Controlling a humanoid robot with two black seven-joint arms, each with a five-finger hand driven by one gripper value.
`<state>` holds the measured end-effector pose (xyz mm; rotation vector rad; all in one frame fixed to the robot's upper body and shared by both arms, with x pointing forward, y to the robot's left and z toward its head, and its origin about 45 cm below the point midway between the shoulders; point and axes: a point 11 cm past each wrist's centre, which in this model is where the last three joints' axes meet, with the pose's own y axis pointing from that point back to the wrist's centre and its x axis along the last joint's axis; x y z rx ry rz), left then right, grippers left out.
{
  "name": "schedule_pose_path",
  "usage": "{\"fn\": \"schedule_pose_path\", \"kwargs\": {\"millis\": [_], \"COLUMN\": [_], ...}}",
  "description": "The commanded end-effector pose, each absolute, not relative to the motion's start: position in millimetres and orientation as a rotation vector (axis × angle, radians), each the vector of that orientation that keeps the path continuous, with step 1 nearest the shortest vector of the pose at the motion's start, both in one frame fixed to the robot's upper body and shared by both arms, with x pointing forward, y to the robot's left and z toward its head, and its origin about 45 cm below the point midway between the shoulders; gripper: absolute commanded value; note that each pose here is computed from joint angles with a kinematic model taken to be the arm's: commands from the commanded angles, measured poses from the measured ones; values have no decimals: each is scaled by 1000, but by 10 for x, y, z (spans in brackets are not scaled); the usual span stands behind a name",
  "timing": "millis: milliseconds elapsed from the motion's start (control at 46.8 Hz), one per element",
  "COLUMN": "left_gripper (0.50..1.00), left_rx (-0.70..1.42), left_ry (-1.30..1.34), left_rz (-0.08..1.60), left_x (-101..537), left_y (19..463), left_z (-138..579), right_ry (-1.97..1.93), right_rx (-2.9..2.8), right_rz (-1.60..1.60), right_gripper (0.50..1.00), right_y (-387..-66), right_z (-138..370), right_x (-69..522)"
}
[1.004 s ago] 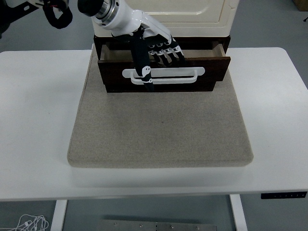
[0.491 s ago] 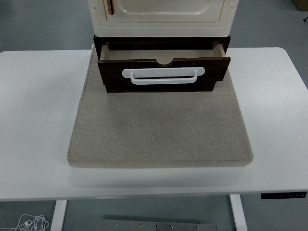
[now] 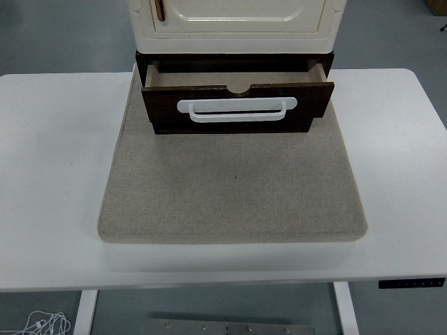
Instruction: Open the drawer under the combination cabinet
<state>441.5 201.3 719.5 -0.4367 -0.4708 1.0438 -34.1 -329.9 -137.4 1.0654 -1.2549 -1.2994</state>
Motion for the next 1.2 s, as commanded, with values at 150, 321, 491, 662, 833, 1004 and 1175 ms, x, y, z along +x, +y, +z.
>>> {"fn": "schedule_pose_path", "kwargs": {"millis": [150,321,491,662,833,1004,1175], "left_gripper": [1000,1000,1000,1000,1000,1000,1000], "left_rx": [-493,-487,-452,-420,-404,-448,-512], "left_ry": [-261,-93,61,192,326,428,499], "left_rz": [1384,1518,1639,1671,1676,1636,1590], "left_x": [4937,5181,5302,5321,5290,5265,5217], "left_y": [2942,3445,3917,4115,4186,4091,3853], "left_z": [6771,6158,5443,4798,4194,3741,3218], "right_ry": [-1255,-1255,-1253,-1249,-1251,-1254,-1262], "right_rx": [1066,1066,1067,1072,1068,1067,1065], "right_rz": [-1299,-1299,-1299,-1301,-1298,-1300,-1301], "right_gripper": [926,928,928,926,926,928,926], "right_y": [-3298,-3298,-3296,-3291,-3296,-3296,-3303], "right_z": [-1374,-1374,-1374,-1374,-1374,-1374,-1374], "right_x": [-342,-342,-343,-342,-343,-342,-329]}}
